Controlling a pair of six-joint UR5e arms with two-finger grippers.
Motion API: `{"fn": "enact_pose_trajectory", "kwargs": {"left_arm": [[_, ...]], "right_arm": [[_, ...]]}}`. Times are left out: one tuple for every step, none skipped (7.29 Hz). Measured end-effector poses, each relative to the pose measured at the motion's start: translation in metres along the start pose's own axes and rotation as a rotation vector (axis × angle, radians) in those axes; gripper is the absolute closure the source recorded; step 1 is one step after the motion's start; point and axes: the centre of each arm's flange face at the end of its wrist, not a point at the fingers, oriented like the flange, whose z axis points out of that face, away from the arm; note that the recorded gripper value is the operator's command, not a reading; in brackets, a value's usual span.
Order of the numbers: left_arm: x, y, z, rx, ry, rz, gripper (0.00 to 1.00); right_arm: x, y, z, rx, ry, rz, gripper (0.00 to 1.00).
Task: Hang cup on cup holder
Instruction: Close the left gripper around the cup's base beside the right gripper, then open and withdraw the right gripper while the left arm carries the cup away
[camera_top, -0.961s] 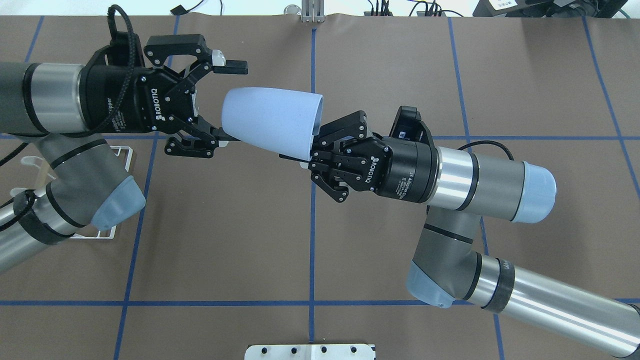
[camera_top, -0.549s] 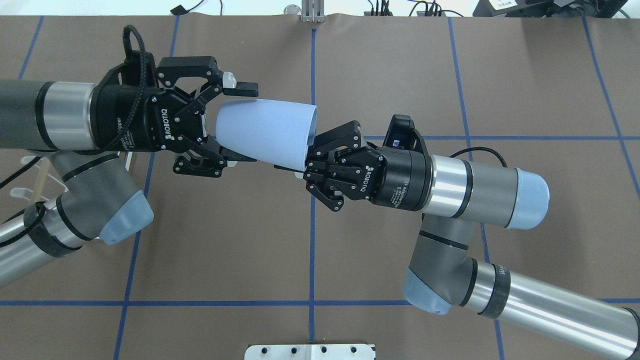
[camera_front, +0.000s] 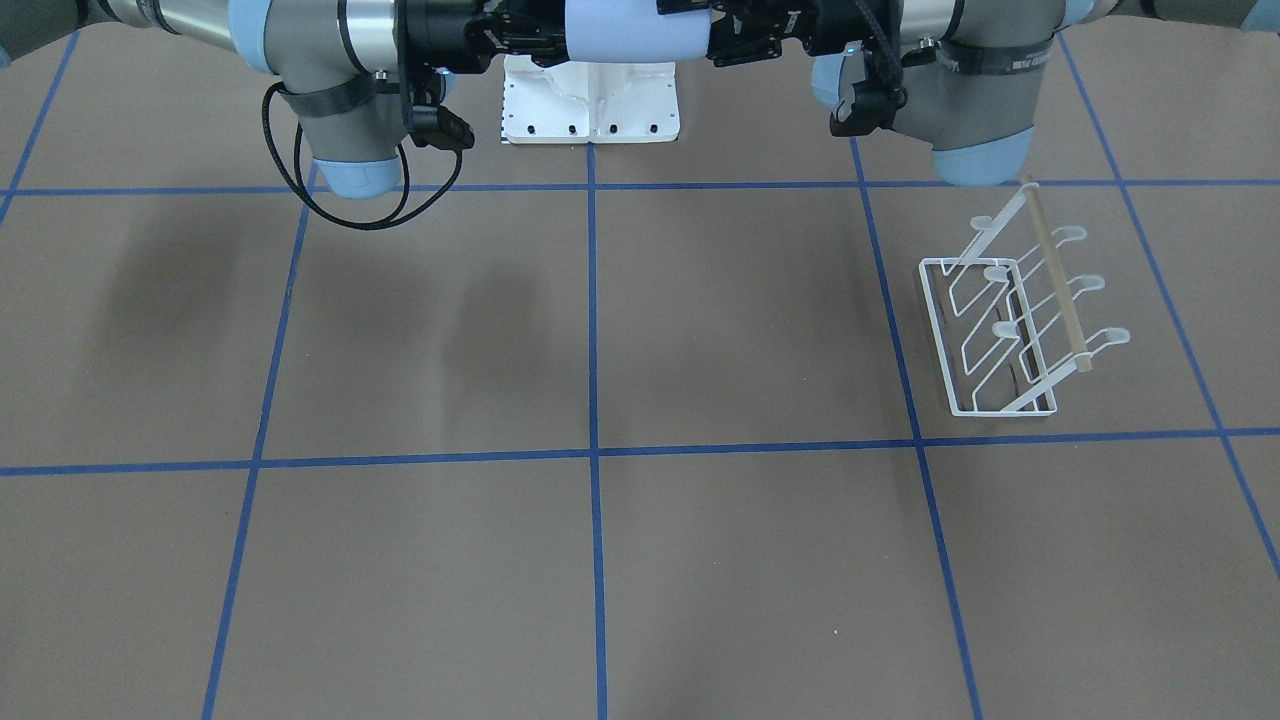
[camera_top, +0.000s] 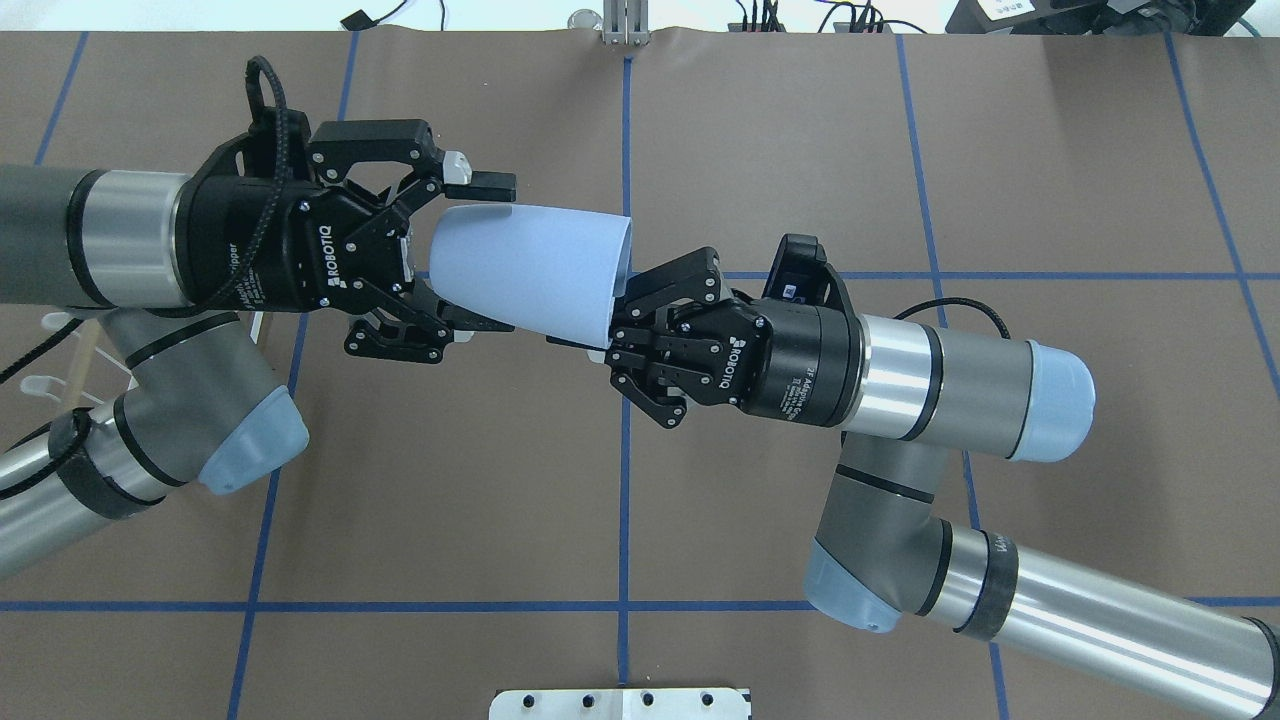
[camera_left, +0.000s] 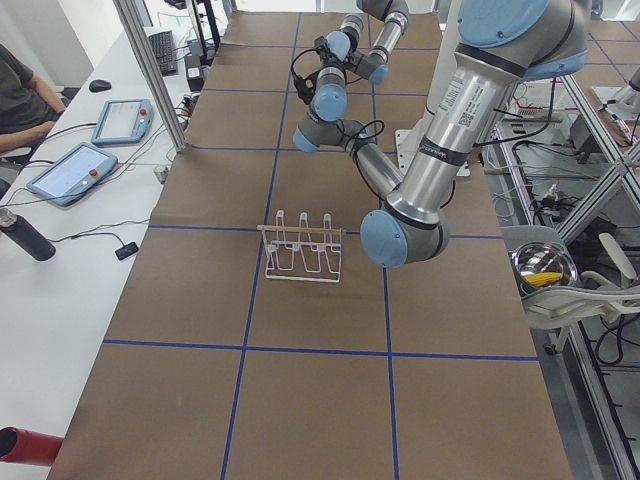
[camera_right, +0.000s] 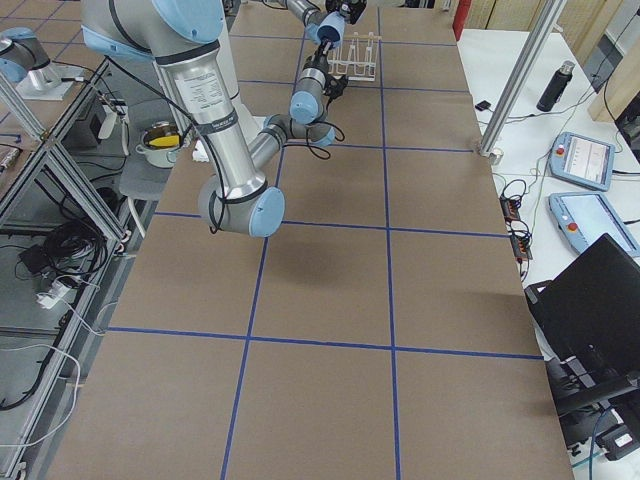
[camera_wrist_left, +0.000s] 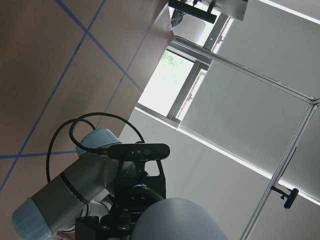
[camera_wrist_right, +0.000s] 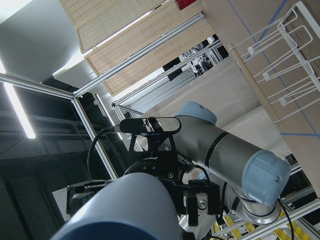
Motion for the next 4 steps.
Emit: {"fn": "enact_pose_trajectory", "kwargs": {"left_arm": [[0.0001, 0.0002, -0.0001, -0.001, 0.000, -0.001, 0.94], [0.0000, 0.0003, -0.0002, -0.001, 0.001, -0.001, 1.00], [0.0005, 0.0009, 0.0000, -0.004, 0.003, 0.001, 1.00], [0.0002, 0.0009, -0.0004, -0.005, 0.003, 0.002, 1.00]], "right_arm": [[0.0004, -0.0002, -0.0006, -0.002, -0.001, 0.000, 0.43], [0.0003, -0.0002, -0.0008, -0.003, -0.002, -0.001, 0.00], [0.0015, -0.0009, -0.0012, 0.000, 0.001, -0.004, 0.00], [0.0023, -0.0015, -0.0023, 0.001, 0.003, -0.007, 0.00]]}}
